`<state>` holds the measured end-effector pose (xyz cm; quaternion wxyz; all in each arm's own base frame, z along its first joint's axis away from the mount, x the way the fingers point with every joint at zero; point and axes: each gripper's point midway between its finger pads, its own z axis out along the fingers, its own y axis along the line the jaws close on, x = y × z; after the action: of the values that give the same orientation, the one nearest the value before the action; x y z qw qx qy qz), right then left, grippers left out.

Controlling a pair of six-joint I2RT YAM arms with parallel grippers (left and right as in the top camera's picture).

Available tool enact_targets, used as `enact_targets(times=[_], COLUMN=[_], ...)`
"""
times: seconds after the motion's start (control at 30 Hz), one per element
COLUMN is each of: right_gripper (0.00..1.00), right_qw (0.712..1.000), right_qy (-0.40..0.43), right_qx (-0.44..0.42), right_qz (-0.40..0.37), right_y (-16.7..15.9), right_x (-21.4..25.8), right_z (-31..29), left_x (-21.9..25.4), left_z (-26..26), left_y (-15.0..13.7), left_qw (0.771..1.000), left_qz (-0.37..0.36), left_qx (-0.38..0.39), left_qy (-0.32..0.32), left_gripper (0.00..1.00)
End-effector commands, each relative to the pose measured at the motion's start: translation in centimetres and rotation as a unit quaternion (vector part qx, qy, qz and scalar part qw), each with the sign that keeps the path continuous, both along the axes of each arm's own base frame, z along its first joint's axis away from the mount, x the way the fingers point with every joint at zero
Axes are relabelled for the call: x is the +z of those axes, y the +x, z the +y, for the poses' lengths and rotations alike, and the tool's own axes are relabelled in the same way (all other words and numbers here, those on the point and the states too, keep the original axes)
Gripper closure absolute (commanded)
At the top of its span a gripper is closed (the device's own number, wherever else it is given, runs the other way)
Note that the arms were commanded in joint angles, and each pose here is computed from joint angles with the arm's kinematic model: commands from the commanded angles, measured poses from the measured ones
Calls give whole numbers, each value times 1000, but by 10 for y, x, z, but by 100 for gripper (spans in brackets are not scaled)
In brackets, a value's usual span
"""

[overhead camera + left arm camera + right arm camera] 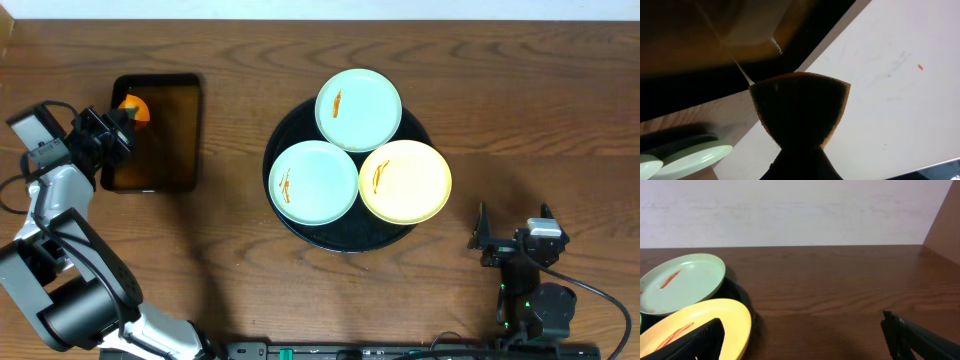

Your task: Clean dirty plates on tray and stack at the side

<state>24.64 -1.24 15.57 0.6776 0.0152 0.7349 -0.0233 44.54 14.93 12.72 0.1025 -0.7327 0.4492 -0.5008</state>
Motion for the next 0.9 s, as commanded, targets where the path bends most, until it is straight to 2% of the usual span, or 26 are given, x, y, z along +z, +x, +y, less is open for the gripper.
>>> enact_targets(times=[0.0,0.87], right_gripper=[1,1], right_qw=[1000,1000], right_qy=[-6,-6], right_qx=[7,7], right_qz=[1,1], right_y=[0,0], right_x=[-1,-1], right_z=[3,3], left_x=[7,6], left_z=[1,2], left_y=[1,1], left_qw=[1000,1000], left_qz=[-7,-5], left_qx=[-1,1], left_qy=[3,5], left_gripper=[93,93])
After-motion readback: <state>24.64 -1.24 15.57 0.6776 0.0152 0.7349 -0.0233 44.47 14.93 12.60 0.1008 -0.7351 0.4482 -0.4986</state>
